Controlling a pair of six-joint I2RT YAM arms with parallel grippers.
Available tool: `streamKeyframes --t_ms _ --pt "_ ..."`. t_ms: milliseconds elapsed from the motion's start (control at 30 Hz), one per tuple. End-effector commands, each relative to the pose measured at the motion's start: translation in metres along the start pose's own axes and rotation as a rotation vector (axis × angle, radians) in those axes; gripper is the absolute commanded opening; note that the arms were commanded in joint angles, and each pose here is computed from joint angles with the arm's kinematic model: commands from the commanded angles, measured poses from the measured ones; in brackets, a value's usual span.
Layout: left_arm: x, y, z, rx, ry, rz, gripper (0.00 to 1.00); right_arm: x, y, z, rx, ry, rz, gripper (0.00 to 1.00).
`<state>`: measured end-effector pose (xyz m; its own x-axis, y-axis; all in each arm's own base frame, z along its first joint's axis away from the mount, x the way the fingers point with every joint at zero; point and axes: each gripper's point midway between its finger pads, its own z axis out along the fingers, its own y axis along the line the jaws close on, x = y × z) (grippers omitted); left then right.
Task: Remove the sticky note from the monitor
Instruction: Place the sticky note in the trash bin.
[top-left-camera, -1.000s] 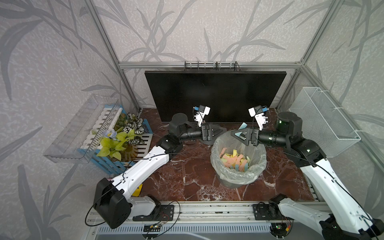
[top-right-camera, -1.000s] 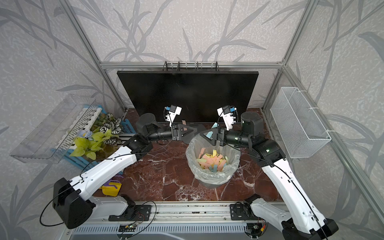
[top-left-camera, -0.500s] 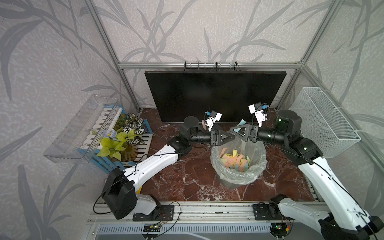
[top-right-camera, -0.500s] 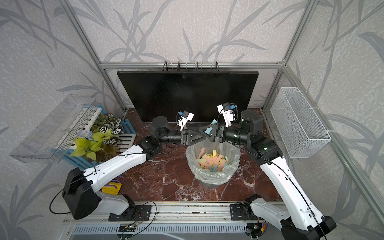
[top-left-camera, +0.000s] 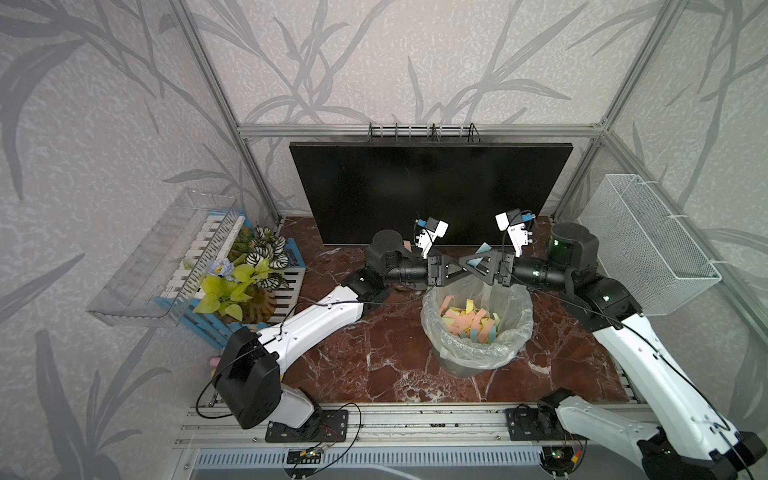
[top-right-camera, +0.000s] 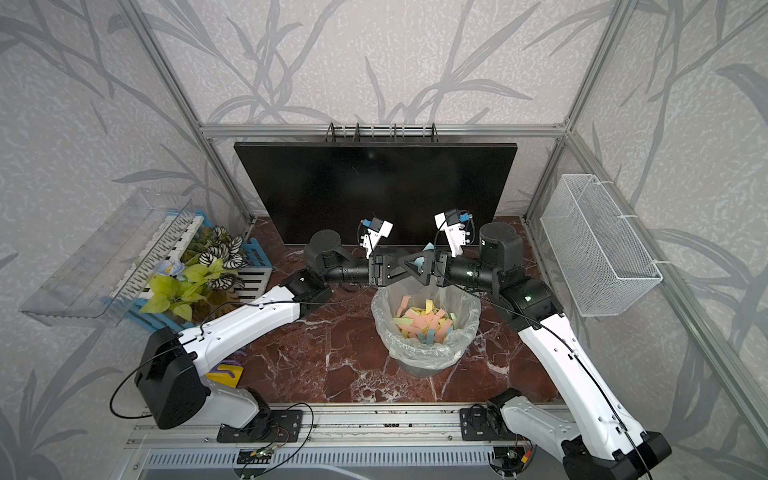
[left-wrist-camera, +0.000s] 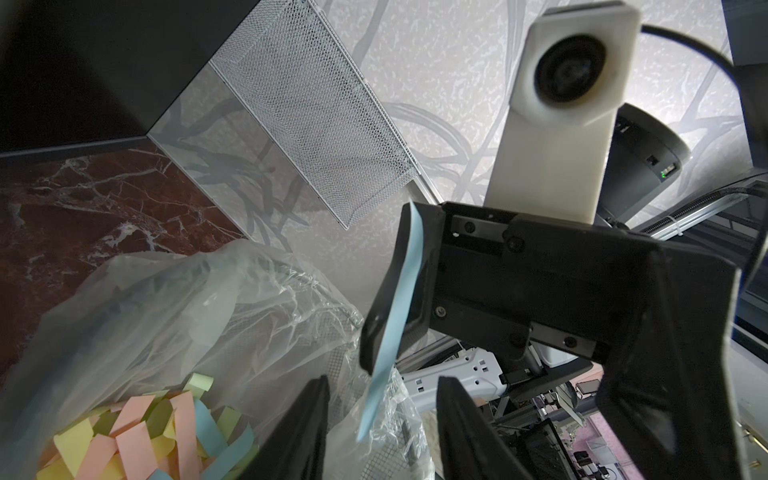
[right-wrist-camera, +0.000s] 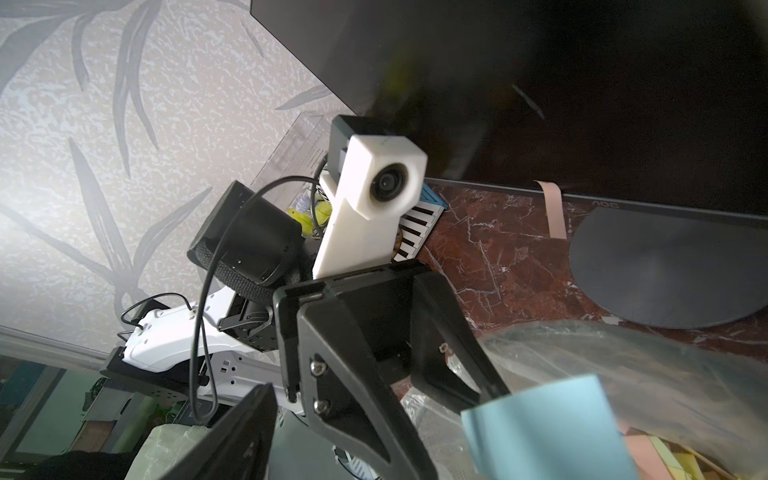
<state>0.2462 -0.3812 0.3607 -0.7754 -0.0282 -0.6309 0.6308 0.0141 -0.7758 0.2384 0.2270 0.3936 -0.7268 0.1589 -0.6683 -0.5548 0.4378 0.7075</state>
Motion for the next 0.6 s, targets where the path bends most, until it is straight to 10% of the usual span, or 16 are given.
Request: streamKeyframes --t_ms 0,333,567 --pt "-0.014 -0.019 0.003 0.043 -0.034 0.057 0.38 -0.003 0.004 -0.006 -0.004 -0.027 -0.019 0.81" --pt "-0.01 -0.019 0.012 0.052 -0.011 0.047 0.01 -0.002 0.001 -0.01 0.02 -0.044 -0.018 0.81" --pt "-0.004 -0.018 0.003 -0.008 -0.002 0.053 0.0 -0.014 -0.029 -0.044 0.227 -0.158 -0.007 0.81"
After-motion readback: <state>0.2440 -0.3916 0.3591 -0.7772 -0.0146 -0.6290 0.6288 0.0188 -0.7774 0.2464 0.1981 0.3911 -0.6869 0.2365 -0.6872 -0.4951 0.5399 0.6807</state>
